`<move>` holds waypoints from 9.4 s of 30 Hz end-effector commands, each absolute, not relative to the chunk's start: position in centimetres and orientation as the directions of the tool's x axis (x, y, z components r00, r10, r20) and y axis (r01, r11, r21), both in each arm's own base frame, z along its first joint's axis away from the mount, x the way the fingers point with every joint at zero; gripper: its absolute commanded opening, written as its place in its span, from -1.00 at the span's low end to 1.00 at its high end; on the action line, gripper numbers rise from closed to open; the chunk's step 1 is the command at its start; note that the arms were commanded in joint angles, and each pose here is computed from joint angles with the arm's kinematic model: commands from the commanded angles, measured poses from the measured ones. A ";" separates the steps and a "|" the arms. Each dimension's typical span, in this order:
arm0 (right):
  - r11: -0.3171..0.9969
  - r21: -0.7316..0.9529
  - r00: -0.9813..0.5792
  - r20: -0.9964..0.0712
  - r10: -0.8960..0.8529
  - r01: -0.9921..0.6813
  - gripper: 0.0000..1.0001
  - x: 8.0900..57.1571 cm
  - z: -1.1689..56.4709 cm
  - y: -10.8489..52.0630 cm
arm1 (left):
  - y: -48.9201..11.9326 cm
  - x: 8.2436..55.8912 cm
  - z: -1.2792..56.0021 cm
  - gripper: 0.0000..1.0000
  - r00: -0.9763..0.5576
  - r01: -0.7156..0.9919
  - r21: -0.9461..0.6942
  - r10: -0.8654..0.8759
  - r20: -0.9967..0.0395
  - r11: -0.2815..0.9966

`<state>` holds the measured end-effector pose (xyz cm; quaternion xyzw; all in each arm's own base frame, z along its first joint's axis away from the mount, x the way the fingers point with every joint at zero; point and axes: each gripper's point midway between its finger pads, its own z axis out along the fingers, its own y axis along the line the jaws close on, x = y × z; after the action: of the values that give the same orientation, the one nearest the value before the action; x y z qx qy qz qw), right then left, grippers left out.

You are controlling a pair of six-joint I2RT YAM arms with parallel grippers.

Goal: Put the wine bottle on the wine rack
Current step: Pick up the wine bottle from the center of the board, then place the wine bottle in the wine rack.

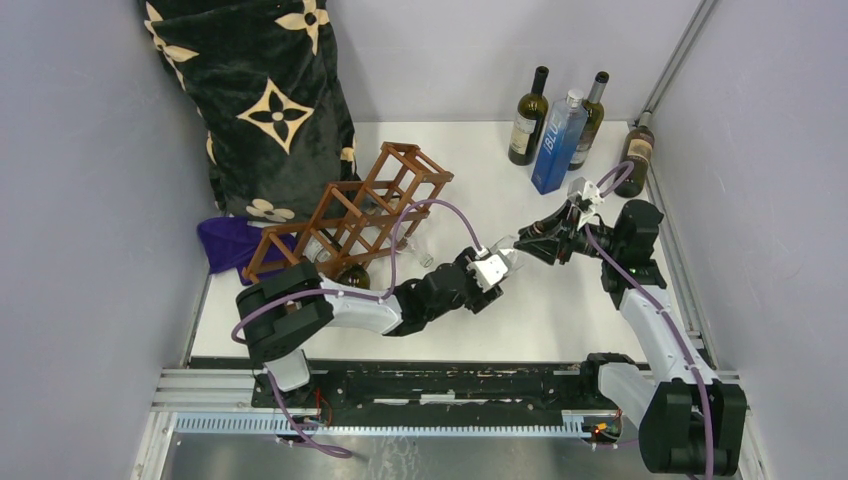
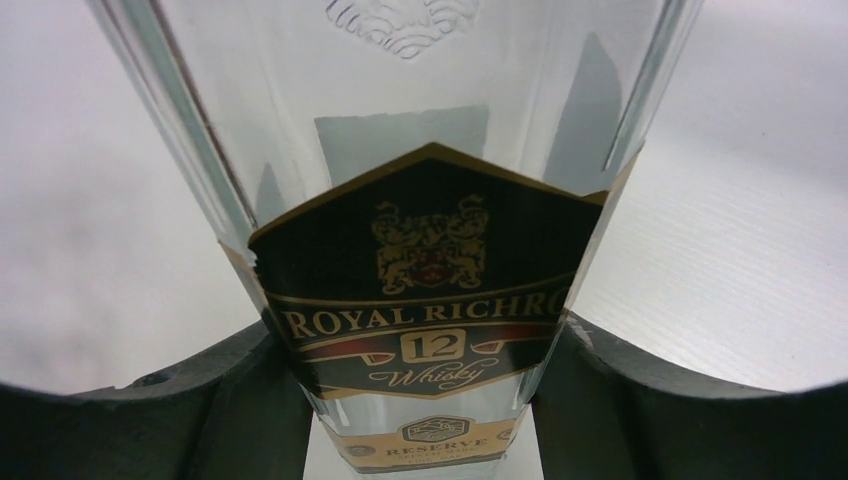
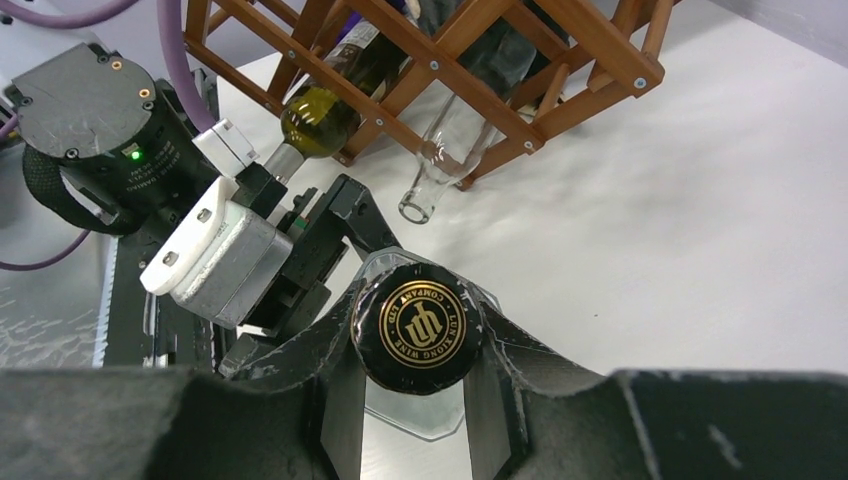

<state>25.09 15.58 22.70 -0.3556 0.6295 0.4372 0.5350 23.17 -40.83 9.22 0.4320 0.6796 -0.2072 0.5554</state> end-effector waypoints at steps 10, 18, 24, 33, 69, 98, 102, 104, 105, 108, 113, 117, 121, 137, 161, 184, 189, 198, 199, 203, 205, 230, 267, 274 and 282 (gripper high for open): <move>0.348 -0.058 -0.011 -0.981 -0.194 -0.936 0.79 25.6 22.7 14.5 | -40.4 19.9 14.0 -0.96 -0.046 0.888 0.131 0.368 -0.929 0.441; 0.347 -0.132 0.020 -0.951 -0.308 -0.928 0.96 25.7 22.5 13.4 | -38.7 18.5 13.4 -0.96 -0.051 0.909 0.138 0.433 -0.900 0.394; 0.352 -0.173 0.049 -0.940 -0.336 -0.920 0.96 25.3 24.0 13.0 | -38.7 17.7 13.4 -0.96 -0.034 0.924 0.155 0.479 -0.877 0.349; 0.295 -0.139 0.014 -0.920 -0.391 -0.945 0.96 24.4 23.7 12.7 | -38.5 16.5 13.1 -0.96 0.002 0.931 0.193 0.523 -0.852 0.310; 0.096 -0.171 0.110 -0.884 -0.454 -0.981 0.96 19.8 20.9 12.8 | -36.3 12.8 12.2 -0.96 0.096 0.933 0.296 0.649 -0.754 0.206; -0.068 0.167 -0.092 -0.787 -0.610 -0.984 0.96 12.8 11.1 14.8 | -37.6 13.3 12.8 -0.96 0.221 0.895 0.432 0.731 -0.645 0.111; -0.013 0.125 -0.087 -0.759 -0.646 -0.992 0.84 13.8 9.9 15.0 | -38.0 13.5 12.9 -0.96 0.225 0.894 0.435 0.734 -0.641 0.106; 0.017 0.082 -0.072 -0.736 -0.673 -0.996 0.80 14.6 9.3 14.9 | -38.1 13.5 12.9 -0.96 0.219 0.897 0.430 0.736 -0.640 0.106; 0.032 0.061 -0.066 -0.726 -0.684 -0.998 0.78 14.9 9.1 14.9 | -38.2 13.5 12.8 -0.96 0.212 0.899 0.424 0.739 -0.639 0.109; 0.050 0.010 -0.043 -0.702 -0.711 -0.999 0.72 15.5 8.5 14.8 | -38.4 13.3 12.5 -0.96 0.196 0.909 0.402 0.740 -0.644 0.109; 0.033 0.014 -0.033 -0.686 -0.727 -0.999 0.52 15.2 8.0 14.8 | -38.4 13.4 12.1 -0.96 0.170 0.918 0.377 0.734 -0.657 0.126; 0.022 0.021 -0.030 -0.685 -0.728 -1.000 0.46 15.0 7.7 14.9 | -38.5 13.8 12.3 -0.96 0.137 0.928 0.339 0.706 -0.695 0.153; 0.012 0.017 -0.020 -0.702 -0.712 -1.000 0.43 14.9 8.0 15.3 | -38.5 14.1 12.5 -0.96 0.108 0.939 0.297 0.675 -0.730 0.171; -0.009 0.072 -0.045 -0.705 -0.708 -0.997 -1.00 14.6 8.7 15.8 | -38.4 14.9 12.4 -0.96 0.077 0.941 0.270 0.650 -0.756 0.203; 0.022 0.097 -0.092 -0.824 -0.559 -0.995 -1.00 15.2 12.0 15.4 | -35.5 16.9 13.8 0.66 0.019 0.871 0.313 0.610 -0.792 0.380; 0.067 0.093 -0.112 -0.900 -0.421 -0.993 -1.00 16.1 15.3 14.9 | -32.4 15.2 26.1 1.00 0.064 0.857 0.206 0.300 -0.952 0.472; 0.079 0.090 -0.115 -0.899 -0.422 -0.993 -1.00 16.3 15.5 14.7 | -31.6 14.7 26.0 1.00 0.059 0.866 0.189 0.280 -0.958 0.464; 0.048 0.007 -0.033 -0.828 -0.560 -0.999 -1.00 15.6 11.9 12.7 | -34.5 13.1 20.4 1.00 0.087 0.932 0.209 0.377 -0.922 0.297; 0.039 0.000 -0.022 -0.827 -0.562 -0.999 -1.00 15.5 11.8 12.7 | -35.0 13.3 19.7 1.00 0.098 0.931 0.228 0.406 -0.909 0.285; 0.016 -0.026 0.013 -0.829 -0.558 -1.000 -1.00 15.4 11.7 12.8 | -36.5 15.2 16.3 1.00 0.163 0.908 0.336 0.527 -0.834 0.250; 0.015 -0.027 0.014 -0.833 -0.553 -1.000 -1.00 15.5 11.7 12.8 | -37.2 15.6 15.3 1.00 0.186 0.902 0.365 0.556 -0.810 0.230; -0.071 -0.091 0.115 -0.844 -0.524 -0.993 0.67 15.0 11.2 13.3 | -40.4 16.0 11.8 -0.96 0.133 0.947 0.274 0.573 -0.809 0.167; -0.085 -0.134 0.159 -0.831 -0.533 -0.987 -0.96 15.5 10.2 16.7 | -40.4 17.1 14.5 0.72 0.077 0.942 0.226 0.495 -0.865 0.247; 0.017 -0.135 0.113 -0.882 -0.457 -0.991 -1.00 16.5 12.9 15.8 | -38.7 17.1 17.9 1.00 0.088 0.925 0.239 0.445 -0.891 0.296; 0.046 -0.132 0.107 -0.928 -0.358 -0.990 -1.00 16.6 17.2 16.2 | -34.2 17.0 30.8 1.00 0.099 0.868 0.200 0.237 -0.967 0.454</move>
<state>16.04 13.56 10.78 -0.6025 0.6435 0.3014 0.3634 16.00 -35.87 20.84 0.5500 0.6203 -0.2358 0.5071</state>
